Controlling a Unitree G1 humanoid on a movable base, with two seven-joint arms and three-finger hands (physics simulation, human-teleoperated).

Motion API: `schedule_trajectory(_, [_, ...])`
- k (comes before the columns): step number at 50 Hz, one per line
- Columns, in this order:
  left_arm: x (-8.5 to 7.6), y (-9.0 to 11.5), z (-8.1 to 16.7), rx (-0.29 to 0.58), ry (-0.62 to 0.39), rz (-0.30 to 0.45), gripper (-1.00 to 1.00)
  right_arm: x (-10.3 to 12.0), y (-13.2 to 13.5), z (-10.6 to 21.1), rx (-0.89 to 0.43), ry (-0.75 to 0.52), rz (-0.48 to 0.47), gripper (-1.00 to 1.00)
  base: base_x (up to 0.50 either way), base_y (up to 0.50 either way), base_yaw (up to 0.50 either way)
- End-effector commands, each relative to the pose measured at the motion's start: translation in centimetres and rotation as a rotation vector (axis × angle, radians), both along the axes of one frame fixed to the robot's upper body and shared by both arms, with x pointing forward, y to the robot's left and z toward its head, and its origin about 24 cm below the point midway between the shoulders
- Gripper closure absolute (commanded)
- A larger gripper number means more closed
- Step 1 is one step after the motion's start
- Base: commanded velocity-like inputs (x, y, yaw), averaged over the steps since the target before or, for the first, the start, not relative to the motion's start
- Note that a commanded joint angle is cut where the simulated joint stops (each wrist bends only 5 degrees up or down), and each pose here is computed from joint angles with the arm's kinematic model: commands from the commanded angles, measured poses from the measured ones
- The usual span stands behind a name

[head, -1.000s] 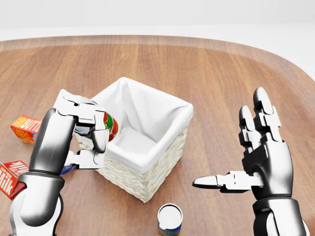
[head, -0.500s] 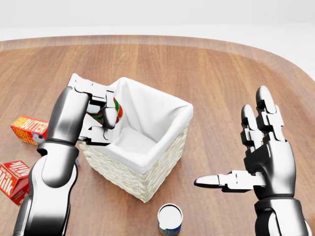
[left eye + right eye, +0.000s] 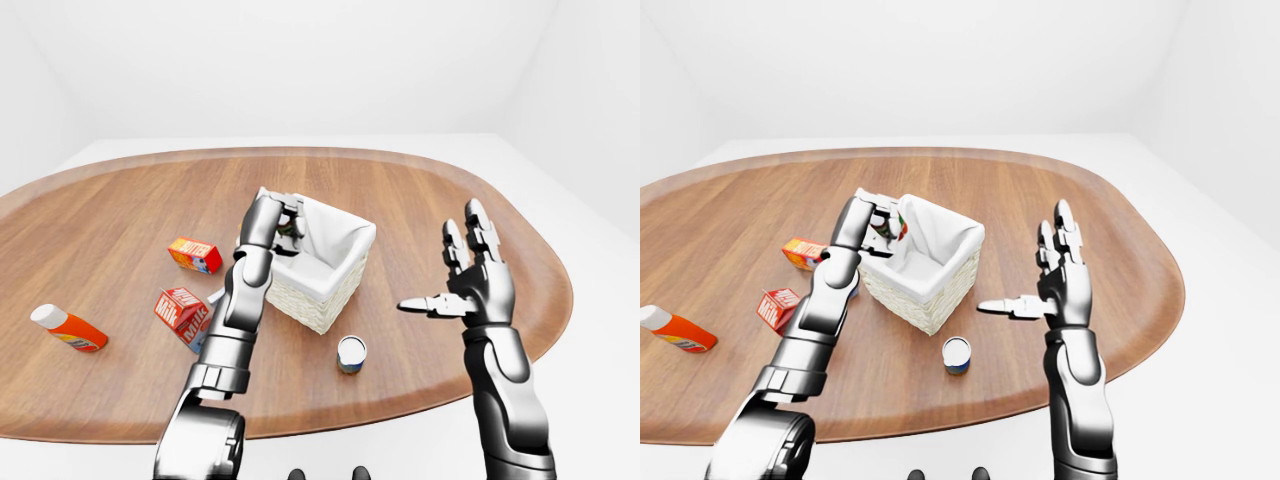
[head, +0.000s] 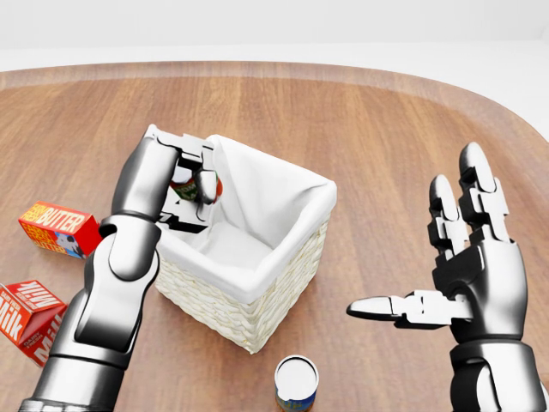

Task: Pick up the tomato sauce, and put it in the basket.

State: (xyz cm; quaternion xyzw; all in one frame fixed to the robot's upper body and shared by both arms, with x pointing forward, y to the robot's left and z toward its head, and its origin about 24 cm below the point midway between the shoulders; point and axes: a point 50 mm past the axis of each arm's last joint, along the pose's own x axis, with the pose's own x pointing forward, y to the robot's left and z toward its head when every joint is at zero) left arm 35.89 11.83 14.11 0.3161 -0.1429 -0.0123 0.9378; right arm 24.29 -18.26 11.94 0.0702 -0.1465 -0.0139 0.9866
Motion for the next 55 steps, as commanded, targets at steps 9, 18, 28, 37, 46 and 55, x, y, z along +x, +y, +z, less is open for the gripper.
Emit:
schedule_trajectory(9, [2.8, -0.6, -2.2, -0.016, 0.111, 0.052, 1.00, 0.1, -1.0, 0.9, 0.046, -0.039, -0.050, -1.00, 0.00, 0.00, 0.00])
schedule_trajectory(18, [3.6, -0.4, -2.7, 0.009, 0.151, 0.094, 1.00, 0.1, -1.2, 1.2, 0.057, -0.049, -0.069, -1.00, 0.00, 0.00, 0.00])
schedule_trajectory(28, [4.0, -0.1, -3.2, 0.039, 0.184, 0.134, 1.00, 0.0, -1.2, 1.3, 0.058, -0.052, -0.068, -1.00, 0.00, 0.00, 0.00])
schedule_trajectory(37, [4.0, -0.3, -3.5, 0.054, 0.193, 0.138, 1.00, 0.0, -1.3, 1.3, 0.061, -0.054, -0.069, -1.00, 0.00, 0.00, 0.00])
schedule_trajectory(46, [4.0, -0.6, -3.5, 0.058, 0.192, 0.130, 1.00, 0.0, -1.4, 1.4, 0.062, -0.057, -0.071, -1.00, 0.00, 0.00, 0.00])
schedule_trajectory(55, [4.0, -0.6, -3.7, 0.061, 0.202, 0.139, 1.00, 0.0, -1.3, 1.4, 0.062, -0.057, -0.067, -1.00, 0.00, 0.00, 0.00])
